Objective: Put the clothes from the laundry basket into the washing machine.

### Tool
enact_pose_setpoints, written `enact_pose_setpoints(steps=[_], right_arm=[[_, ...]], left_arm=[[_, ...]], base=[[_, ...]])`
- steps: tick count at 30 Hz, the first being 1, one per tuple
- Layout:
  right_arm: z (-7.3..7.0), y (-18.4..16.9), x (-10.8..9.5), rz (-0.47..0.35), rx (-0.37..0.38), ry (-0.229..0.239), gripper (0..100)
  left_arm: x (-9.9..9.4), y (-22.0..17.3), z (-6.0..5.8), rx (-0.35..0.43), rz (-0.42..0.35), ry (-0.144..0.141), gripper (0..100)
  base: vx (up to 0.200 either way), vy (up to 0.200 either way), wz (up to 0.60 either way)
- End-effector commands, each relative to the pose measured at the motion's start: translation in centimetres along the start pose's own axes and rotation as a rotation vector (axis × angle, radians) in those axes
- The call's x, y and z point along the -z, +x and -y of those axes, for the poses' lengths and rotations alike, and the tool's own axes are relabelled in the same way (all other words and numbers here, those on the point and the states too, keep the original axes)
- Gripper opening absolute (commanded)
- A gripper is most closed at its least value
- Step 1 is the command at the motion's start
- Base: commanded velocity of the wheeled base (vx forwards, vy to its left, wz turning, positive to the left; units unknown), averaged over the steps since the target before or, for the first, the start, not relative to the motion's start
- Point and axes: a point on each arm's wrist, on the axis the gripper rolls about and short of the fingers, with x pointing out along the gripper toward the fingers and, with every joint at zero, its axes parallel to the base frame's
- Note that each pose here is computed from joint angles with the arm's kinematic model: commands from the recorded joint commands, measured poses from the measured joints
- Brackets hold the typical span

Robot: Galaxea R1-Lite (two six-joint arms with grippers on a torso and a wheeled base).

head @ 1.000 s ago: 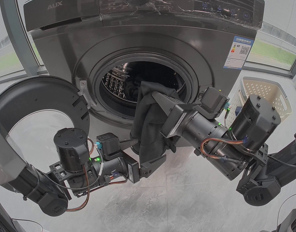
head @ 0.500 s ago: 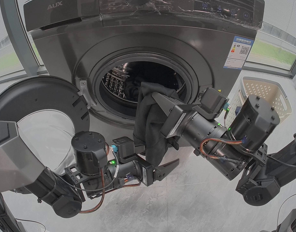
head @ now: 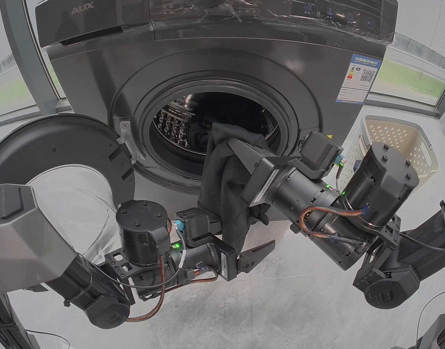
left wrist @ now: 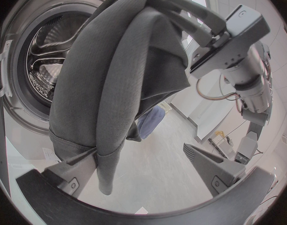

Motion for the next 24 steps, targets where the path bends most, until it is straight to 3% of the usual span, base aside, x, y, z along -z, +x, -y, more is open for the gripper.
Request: enact_pose_setpoints(steps=[1, 6, 7, 17, 24], right_arm=[[0.0, 0.0, 0.0, 0.002, -0.001, 0.001, 0], [0.0, -0.1, 0.0, 0.002, -0.001, 0.001, 0], [0.0, -0.1, 0.0, 0.002, -0.001, 0.001, 0], [0.0, -0.1, 0.0, 0.001, 0.0, 0.0, 0], [0.2, -0.1, 0.5, -0.017, 0.004, -0.003, 0]], left_arm=[[1.0, 1.1, -1.4, -0.037, -0.019, -0.005, 100], [0.8, 1.4, -1.9, -0.055, -0.007, -0.005, 100], [0.8, 1.5, -2.0, -0.06, -0.003, -0.005, 0], [-0.4, 1.3, -1.5, -0.048, 0.042, 0.006, 0], [-3.8, -1.4, 1.2, 0.014, 0.113, 0.026, 0]], base=[[0.0, 0.0, 0.0], [0.0, 0.0, 0.0], [0.0, 0.0, 0.0], [0.0, 0.0, 0.0], [0.0, 0.0, 0.0]])
